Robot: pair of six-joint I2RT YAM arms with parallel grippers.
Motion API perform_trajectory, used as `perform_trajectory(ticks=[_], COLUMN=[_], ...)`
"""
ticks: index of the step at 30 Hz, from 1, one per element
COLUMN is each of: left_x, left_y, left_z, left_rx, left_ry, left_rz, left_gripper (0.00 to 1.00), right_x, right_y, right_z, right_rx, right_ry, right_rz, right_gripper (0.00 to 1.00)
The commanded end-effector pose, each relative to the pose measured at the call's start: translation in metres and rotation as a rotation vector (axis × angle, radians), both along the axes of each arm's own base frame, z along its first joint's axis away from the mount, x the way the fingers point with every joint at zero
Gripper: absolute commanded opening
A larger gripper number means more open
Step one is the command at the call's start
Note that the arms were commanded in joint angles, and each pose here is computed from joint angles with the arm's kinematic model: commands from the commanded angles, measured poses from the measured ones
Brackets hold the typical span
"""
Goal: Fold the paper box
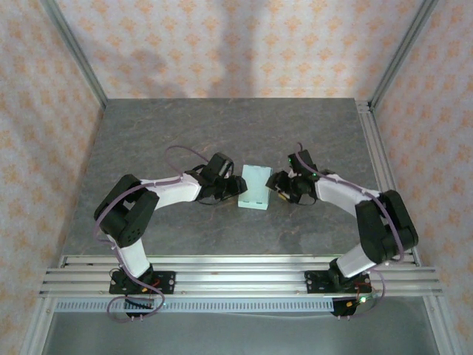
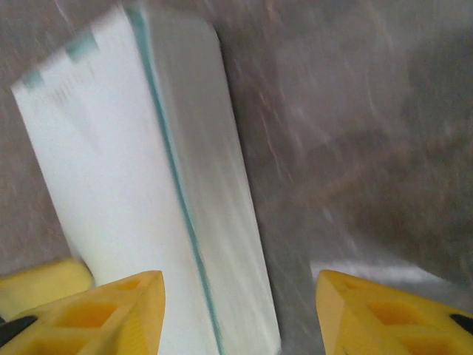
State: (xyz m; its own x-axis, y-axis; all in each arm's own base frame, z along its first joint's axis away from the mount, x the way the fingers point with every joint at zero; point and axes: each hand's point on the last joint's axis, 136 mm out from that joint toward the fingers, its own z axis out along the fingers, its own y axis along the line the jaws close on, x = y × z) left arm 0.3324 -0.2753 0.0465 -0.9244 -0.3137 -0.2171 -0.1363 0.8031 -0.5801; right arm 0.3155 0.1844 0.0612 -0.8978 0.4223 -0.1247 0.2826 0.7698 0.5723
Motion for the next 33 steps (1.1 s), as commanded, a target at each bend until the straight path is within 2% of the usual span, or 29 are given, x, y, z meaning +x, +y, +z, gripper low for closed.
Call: perform_trajectory(ticks=[1,8,12,15,19,22,27,30,33], left_x=[-0.019,-0.018,-0.018,-0.018,-0.019,-0.019,-0.017,-0.014,-0.005], left_y=[0.013,0.012,0.010,0.009,0.009,0.009,0.008,0.006,0.001], left_z=[-0.028,-0.026,-0.026,-0.027,-0.027,-0.026,-0.023,-0.013,0.001], left_rx=[0.098,0.104,0.109,0.111,0.114,0.116,0.110,0.096,0.081], left_ry=[0.093,0.091,0.092,0.094,0.096,0.093,0.081,0.054,0.014], left_rz=[-0.037,-0.054,-0.072,-0.087,-0.095,-0.096,-0.098,-0.099,-0.101], left_gripper=[0.45,0.45,0.45,0.45,0.45,0.45,0.45,0.46,0.50], right_x=[0.028,0.066,0.079,0.083,0.081,0.077,0.075,0.078,0.080], right_y=[-0.006,-0.004,-0.002,0.004,0.004,0.004,0.007,0.002,-0.004], right_z=[0.002,-0.004,-0.012,-0.019,-0.022,-0.020,-0.004,0.013,0.029], right_rx=[-0.060,-0.092,-0.113,-0.099,-0.099,-0.090,-0.063,-0.085,-0.103], right_ry=[-0.053,-0.070,-0.070,-0.064,-0.060,-0.064,-0.119,-0.179,-0.236], right_rz=[0.041,0.091,0.129,0.151,0.161,0.161,0.180,0.158,0.140], right_gripper=[0.55,0.53,0.45,0.35,0.09,0.00,0.00,0.25,0.44])
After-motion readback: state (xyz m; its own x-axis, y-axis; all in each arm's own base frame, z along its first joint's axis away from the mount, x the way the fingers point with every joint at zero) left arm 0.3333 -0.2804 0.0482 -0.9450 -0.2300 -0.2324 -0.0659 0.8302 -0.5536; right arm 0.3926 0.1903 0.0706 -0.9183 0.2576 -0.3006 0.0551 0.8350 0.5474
